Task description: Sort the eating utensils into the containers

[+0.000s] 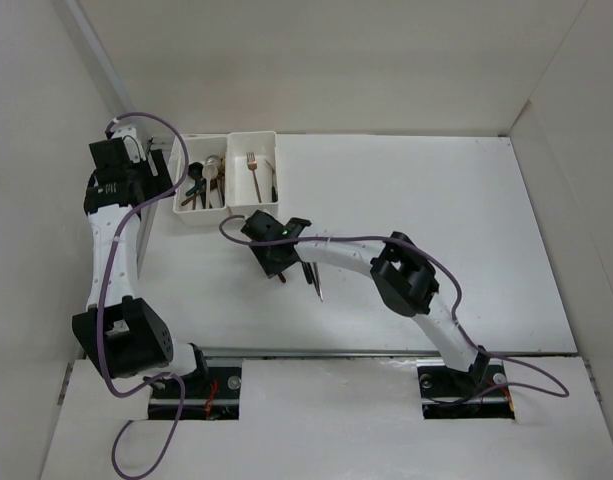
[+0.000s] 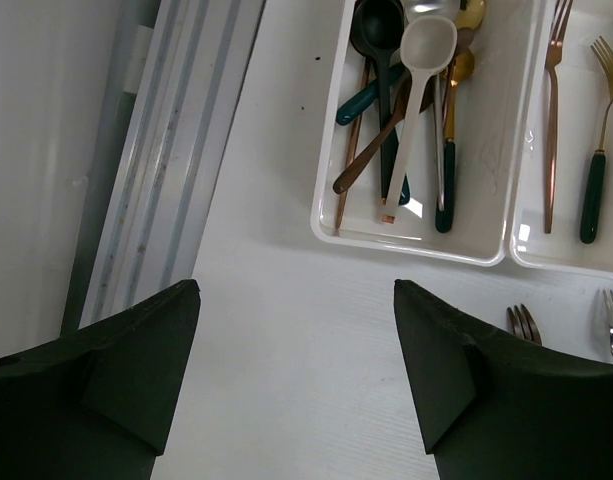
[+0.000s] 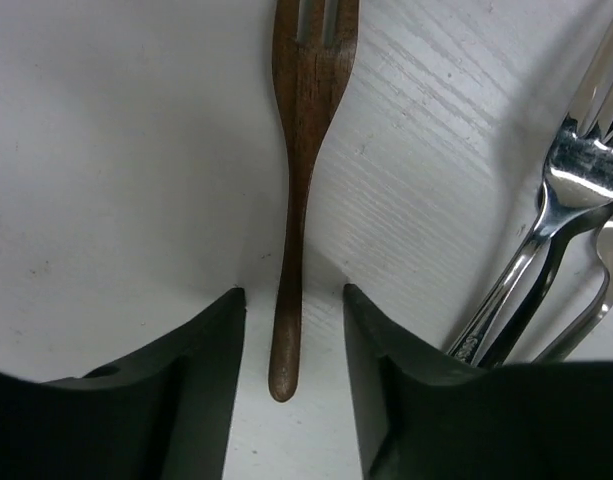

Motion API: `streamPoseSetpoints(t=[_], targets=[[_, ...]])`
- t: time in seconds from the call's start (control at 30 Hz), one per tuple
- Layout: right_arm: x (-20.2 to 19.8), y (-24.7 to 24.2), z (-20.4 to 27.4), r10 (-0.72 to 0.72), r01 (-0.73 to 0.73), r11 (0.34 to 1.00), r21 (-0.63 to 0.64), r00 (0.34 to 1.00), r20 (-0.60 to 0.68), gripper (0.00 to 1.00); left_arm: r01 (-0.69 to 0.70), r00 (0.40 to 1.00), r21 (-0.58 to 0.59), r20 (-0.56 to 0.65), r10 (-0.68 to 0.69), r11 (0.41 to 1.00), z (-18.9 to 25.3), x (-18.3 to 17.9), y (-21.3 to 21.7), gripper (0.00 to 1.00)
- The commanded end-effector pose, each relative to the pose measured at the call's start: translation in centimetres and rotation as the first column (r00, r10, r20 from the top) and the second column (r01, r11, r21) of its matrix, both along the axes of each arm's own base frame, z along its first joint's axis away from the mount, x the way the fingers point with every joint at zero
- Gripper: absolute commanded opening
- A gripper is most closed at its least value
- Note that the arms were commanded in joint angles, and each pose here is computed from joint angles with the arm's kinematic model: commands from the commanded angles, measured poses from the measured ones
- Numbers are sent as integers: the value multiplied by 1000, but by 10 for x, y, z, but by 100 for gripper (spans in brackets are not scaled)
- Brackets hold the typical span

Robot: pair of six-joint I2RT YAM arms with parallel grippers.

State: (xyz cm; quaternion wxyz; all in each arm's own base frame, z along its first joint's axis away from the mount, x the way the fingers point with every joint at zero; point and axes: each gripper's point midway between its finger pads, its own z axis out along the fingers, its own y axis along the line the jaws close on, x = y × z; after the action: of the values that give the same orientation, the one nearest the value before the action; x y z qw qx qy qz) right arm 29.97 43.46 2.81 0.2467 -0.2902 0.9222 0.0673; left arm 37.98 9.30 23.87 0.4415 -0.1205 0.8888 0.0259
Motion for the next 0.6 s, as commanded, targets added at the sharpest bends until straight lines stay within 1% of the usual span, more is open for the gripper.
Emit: streamPoseSetpoints(t=[0.0, 0.03, 0.07, 0.13, 0.23, 0.33, 0.4, 0.47, 0.5, 0.53, 0.57], targets=[[-15, -24, -22, -33, 30, 995, -97, 999, -35, 47, 1, 999, 12, 46, -1, 1000, 15, 0, 1, 76], [-18, -28, -27, -34, 29, 993, -111, 998, -44, 42, 1, 999, 12, 46, -1, 1000, 15, 0, 1, 76], [-21, -32, -32, -34, 28, 992, -126, 998, -52, 32, 1, 999, 12, 46, -1, 1000, 15, 0, 1, 76], [-25, -36, -37, -31, 23, 992, -126, 998, -62, 25, 1, 999, 12, 46, -1, 1000, 15, 0, 1, 76], [-26, -40, -44, -35, 27, 990, -138, 998, -59, 0, -9, 999, 19, 44, 8, 1000, 15, 0, 3, 76], [-16, -25, -21, -3, 3, 998, -68, 1000, -10, 0, -17, 999, 24, 42, 16, 1000, 15, -1, 5, 76], [-7, -11, 13, 5, -5, 1000, 6, 999, 41, 0, -17, 999, 24, 42, 16, 1000, 15, -1, 5, 76], [8, -1, 49, -12, 3, 997, 73, 991, 132, 0, -17, 999, 24, 42, 16, 1000, 15, -1, 5, 76], [14, 4, 85, -31, 5, 990, 140, 982, 184, 0, -17, 999, 24, 42, 16, 1000, 15, -1, 5, 76], [19, 5, 103, -52, 14, 985, 172, 974, 221, 0, -24, 999, 29, 41, 23, 999, 15, -1, 6, 76], [25, 14, 127, -70, 5, 970, 244, 963, 260, 0, -33, 999, 29, 41, 32, 999, 15, -2, 10, 76]])
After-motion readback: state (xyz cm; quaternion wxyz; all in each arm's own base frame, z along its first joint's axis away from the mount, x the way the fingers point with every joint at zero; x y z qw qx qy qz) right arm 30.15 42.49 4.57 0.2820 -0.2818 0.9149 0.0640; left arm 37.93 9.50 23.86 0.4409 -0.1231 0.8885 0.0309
